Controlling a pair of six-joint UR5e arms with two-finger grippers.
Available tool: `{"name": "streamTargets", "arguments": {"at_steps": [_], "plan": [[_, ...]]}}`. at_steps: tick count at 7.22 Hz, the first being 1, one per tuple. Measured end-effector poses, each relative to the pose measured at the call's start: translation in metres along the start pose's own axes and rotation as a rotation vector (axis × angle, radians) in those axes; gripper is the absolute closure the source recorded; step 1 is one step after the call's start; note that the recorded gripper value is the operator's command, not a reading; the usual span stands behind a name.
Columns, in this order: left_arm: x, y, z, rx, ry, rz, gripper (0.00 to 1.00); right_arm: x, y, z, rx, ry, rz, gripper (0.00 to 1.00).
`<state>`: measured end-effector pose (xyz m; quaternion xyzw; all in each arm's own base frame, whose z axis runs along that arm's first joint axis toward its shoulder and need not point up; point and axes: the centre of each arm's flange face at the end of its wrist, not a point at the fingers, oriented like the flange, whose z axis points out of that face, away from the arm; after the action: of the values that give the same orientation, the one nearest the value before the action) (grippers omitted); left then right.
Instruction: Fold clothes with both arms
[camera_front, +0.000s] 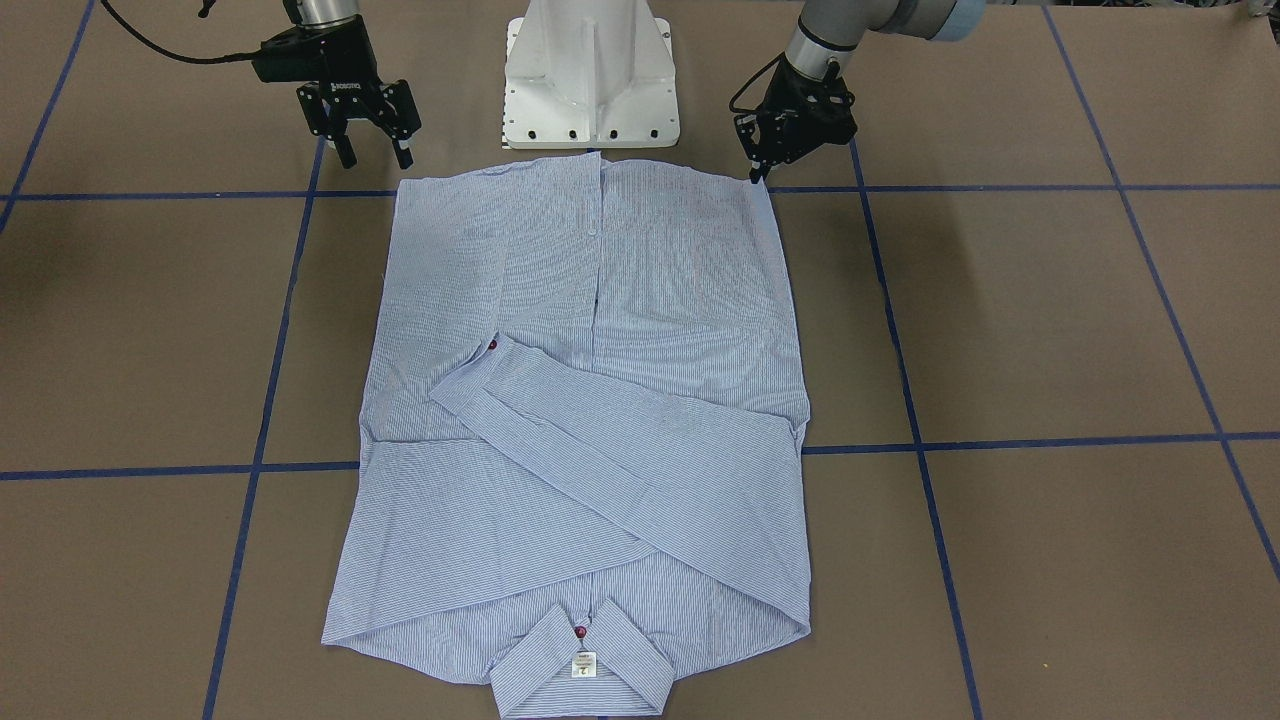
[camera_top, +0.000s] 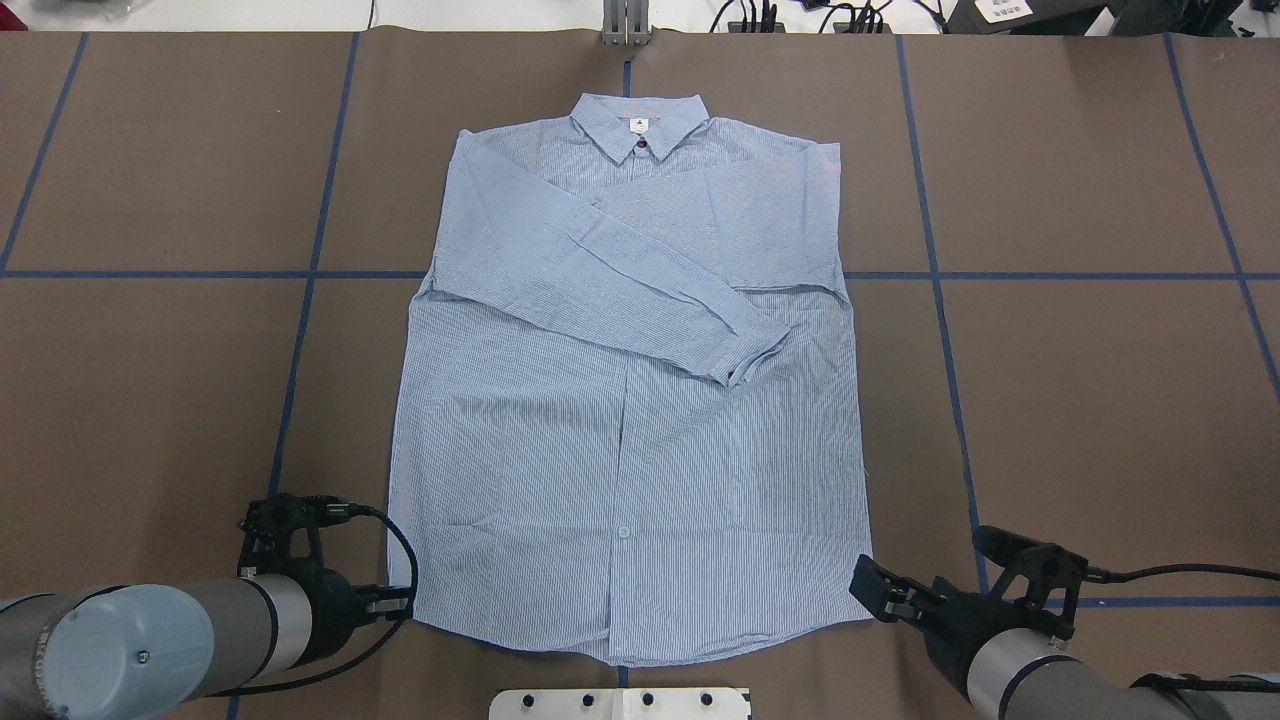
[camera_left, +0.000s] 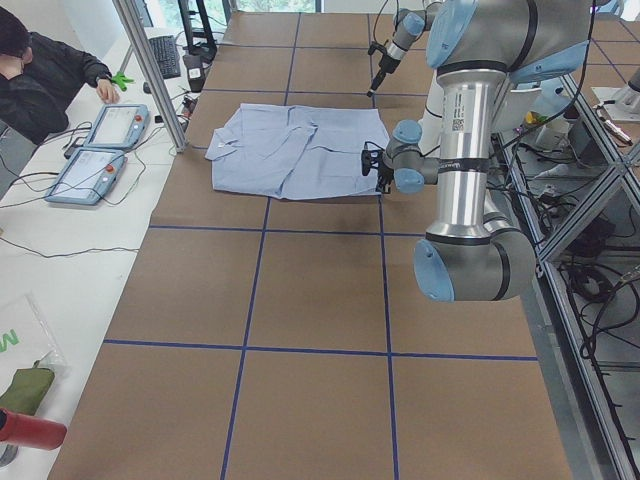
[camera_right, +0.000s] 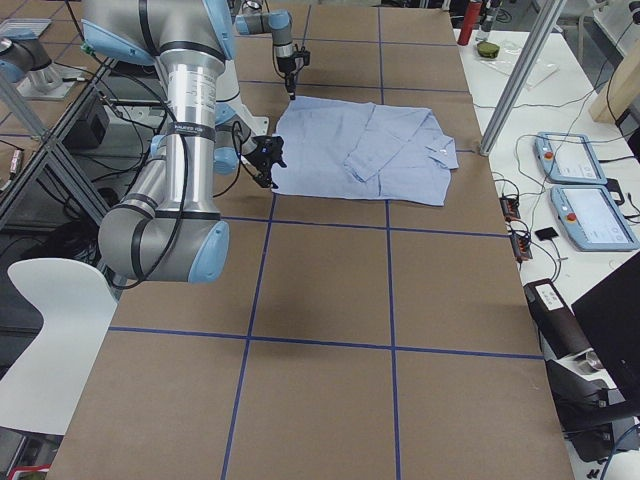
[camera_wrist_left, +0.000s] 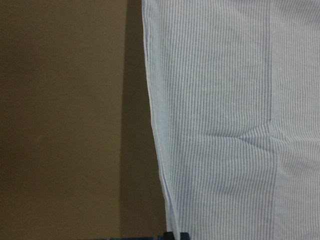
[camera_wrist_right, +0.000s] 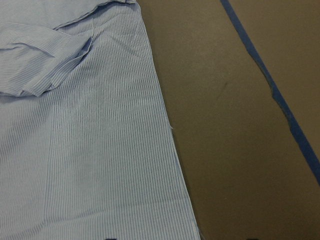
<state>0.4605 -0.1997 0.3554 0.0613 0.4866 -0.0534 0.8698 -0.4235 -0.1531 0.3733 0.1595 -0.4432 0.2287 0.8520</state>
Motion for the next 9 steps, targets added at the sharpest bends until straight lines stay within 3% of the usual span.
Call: {"name": "streamTargets", "arguments": {"at_steps": [3, 9], "plan": [[0.001, 0.001, 0.000, -0.002, 0.003, -0.001, 1.00, -0.008, 0.020, 0.022, 0.026, 0.002, 0.010, 0.30], [0.000, 0.000, 0.000, -0.002, 0.003, -0.029, 1.00, -0.015, 0.044, 0.034, 0.047, 0.088, -0.042, 0.37]]}}
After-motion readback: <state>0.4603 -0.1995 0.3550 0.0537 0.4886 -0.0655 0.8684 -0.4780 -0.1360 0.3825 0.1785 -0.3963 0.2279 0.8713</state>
